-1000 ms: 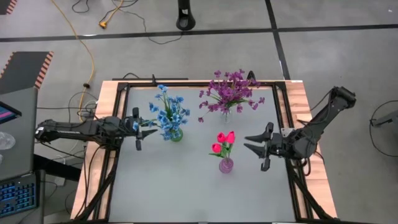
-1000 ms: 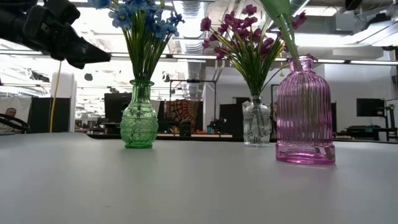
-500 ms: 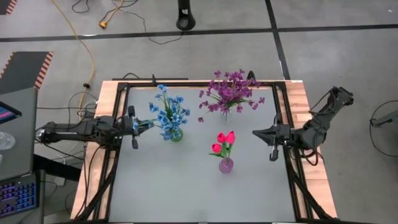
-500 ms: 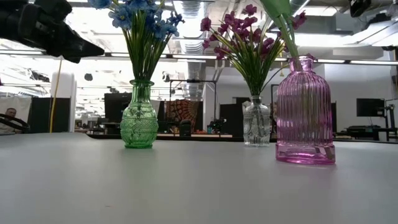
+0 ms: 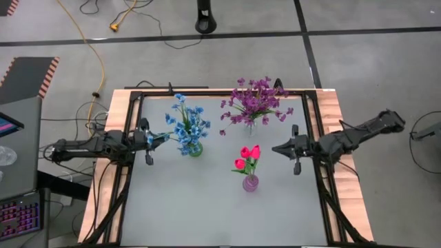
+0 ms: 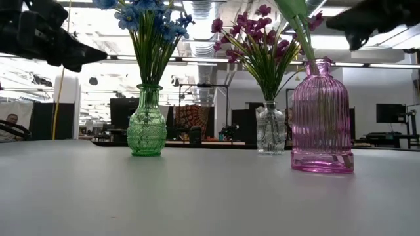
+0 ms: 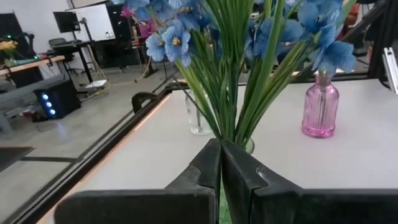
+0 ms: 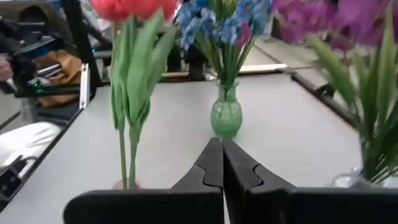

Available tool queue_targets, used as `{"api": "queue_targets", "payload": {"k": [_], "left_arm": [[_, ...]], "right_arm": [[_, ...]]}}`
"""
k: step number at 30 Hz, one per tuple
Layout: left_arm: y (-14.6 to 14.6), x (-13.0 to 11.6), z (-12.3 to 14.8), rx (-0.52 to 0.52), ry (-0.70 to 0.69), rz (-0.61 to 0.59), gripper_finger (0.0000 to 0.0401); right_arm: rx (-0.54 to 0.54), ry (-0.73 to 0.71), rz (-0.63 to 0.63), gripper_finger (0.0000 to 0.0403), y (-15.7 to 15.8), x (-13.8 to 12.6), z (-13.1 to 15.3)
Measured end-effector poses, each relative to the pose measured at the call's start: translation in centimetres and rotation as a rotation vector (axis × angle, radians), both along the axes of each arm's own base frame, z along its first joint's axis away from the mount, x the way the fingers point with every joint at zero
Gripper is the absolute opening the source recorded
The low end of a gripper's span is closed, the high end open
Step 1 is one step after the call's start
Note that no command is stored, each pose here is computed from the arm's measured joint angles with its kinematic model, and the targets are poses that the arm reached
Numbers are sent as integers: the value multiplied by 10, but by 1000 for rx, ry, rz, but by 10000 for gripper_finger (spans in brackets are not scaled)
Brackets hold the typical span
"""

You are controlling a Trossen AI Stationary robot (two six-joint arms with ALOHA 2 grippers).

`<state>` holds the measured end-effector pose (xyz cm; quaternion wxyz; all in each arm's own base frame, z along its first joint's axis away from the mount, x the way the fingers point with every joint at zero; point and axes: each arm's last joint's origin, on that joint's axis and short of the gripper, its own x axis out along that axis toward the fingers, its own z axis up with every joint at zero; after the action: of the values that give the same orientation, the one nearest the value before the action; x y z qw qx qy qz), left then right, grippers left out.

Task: Sort flowers into vase by color
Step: Return to Home Position

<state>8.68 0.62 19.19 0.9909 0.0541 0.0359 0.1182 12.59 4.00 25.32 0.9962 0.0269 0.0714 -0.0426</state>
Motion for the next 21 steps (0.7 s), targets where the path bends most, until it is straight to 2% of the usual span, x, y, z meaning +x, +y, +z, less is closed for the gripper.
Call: {"api": "queue_targets", "payload": {"k": [8,21], "left_arm": [[3,-1,1,32,-6,30,0],[5,-1,3,33,-31,55,0]], "right_arm": [[4,-14,-24,20,-19,-8,-17],[40,-73,-75,22,-32,-28,-69]]}}
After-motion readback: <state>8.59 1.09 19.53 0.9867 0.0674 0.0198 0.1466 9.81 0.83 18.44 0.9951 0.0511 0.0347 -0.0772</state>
